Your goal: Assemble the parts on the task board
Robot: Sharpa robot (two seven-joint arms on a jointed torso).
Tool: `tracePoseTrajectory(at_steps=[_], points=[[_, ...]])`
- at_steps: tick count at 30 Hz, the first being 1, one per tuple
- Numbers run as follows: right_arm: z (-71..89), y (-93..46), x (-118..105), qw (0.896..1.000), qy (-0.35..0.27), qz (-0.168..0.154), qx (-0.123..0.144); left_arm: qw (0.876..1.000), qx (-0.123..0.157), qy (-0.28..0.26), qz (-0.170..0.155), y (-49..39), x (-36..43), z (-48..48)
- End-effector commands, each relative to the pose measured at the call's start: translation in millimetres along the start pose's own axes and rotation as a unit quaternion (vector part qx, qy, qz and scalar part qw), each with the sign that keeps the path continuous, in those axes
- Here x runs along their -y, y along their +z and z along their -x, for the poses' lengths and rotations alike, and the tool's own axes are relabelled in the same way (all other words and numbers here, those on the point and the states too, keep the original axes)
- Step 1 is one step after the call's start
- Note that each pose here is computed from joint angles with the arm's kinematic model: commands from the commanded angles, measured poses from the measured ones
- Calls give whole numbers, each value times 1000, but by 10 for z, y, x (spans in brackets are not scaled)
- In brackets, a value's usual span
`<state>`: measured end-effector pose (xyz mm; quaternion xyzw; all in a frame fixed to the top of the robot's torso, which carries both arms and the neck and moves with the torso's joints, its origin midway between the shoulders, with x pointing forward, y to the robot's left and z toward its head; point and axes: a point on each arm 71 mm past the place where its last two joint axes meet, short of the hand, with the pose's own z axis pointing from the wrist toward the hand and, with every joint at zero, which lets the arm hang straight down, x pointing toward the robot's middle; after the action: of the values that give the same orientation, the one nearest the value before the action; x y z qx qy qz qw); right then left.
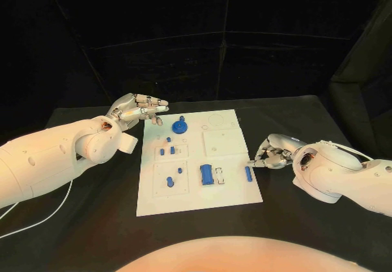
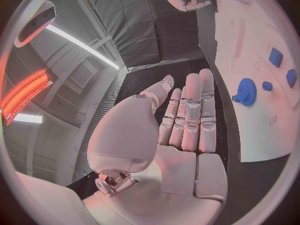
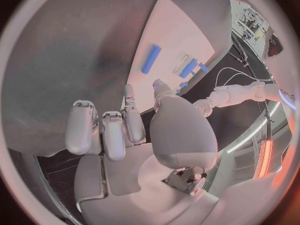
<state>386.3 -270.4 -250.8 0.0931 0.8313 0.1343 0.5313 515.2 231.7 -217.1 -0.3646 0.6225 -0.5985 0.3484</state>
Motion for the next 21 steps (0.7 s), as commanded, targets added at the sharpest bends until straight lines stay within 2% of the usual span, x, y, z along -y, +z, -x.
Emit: tracePoseTrajectory(at_steps=[1,8,21], points=[[-63,-10,-7,1000,-19,-16,-11,1000,-2,-3,-4,2,15,-5],[-151,-22,-55,1000,-27,-4,-10,1000,0,-2,-3,-3,12,13],[-154,-48,-105,999,-37,12,8,1000,3,-1,-1,-6,7,35]])
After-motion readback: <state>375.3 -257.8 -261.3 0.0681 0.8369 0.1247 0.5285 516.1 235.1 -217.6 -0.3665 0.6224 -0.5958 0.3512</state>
